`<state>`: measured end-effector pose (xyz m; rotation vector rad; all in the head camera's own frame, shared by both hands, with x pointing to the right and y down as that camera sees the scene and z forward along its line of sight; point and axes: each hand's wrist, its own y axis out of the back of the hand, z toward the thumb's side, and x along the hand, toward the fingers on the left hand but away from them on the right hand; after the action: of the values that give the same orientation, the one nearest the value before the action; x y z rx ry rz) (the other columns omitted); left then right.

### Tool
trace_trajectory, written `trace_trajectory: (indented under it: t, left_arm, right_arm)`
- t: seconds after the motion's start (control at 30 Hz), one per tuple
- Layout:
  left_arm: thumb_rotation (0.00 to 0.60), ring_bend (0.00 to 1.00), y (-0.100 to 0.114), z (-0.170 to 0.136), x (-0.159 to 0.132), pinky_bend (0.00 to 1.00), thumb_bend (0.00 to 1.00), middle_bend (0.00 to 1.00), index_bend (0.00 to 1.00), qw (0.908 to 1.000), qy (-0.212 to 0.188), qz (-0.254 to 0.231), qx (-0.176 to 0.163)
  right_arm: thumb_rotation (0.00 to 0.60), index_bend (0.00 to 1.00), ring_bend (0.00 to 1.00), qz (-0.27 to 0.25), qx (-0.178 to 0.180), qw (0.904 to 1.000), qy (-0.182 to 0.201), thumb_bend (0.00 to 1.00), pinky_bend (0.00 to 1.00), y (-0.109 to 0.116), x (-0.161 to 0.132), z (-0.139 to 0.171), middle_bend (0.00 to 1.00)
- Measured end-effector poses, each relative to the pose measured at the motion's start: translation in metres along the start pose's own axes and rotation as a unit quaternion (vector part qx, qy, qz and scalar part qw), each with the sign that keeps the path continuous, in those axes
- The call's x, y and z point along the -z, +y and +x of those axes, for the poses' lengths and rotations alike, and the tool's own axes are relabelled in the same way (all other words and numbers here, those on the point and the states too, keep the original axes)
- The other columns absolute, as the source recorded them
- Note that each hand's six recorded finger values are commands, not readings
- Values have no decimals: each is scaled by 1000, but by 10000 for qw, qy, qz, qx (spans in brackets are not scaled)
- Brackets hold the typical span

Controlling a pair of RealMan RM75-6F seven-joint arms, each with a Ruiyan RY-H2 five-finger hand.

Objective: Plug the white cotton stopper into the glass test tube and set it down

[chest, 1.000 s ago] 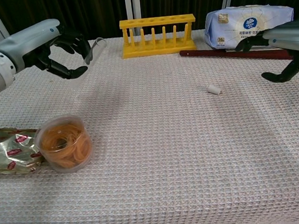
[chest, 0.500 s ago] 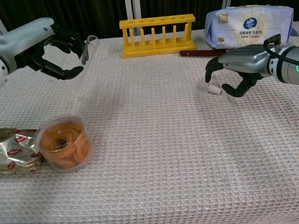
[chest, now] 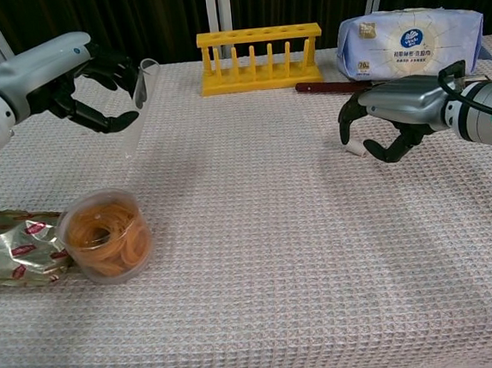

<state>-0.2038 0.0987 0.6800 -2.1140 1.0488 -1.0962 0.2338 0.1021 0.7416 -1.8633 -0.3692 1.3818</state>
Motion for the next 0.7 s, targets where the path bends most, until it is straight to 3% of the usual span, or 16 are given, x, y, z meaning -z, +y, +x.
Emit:
trace_trajectory:
  t: [0.4, 0.7]
  left_arm:
    - [600, 278, -3, 1, -2, 239, 394, 433, 586, 10000, -41, -25, 39]
    - [600, 277, -1, 1, -2, 238, 394, 432, 586, 10000, -55, 9, 4]
  right_arm:
    - [600, 357, 0, 61, 105, 9998, -142, 628, 50, 1, 14, 32, 179]
    - [600, 358, 0, 61, 265, 9996, -77, 589, 50, 6, 11, 35, 190]
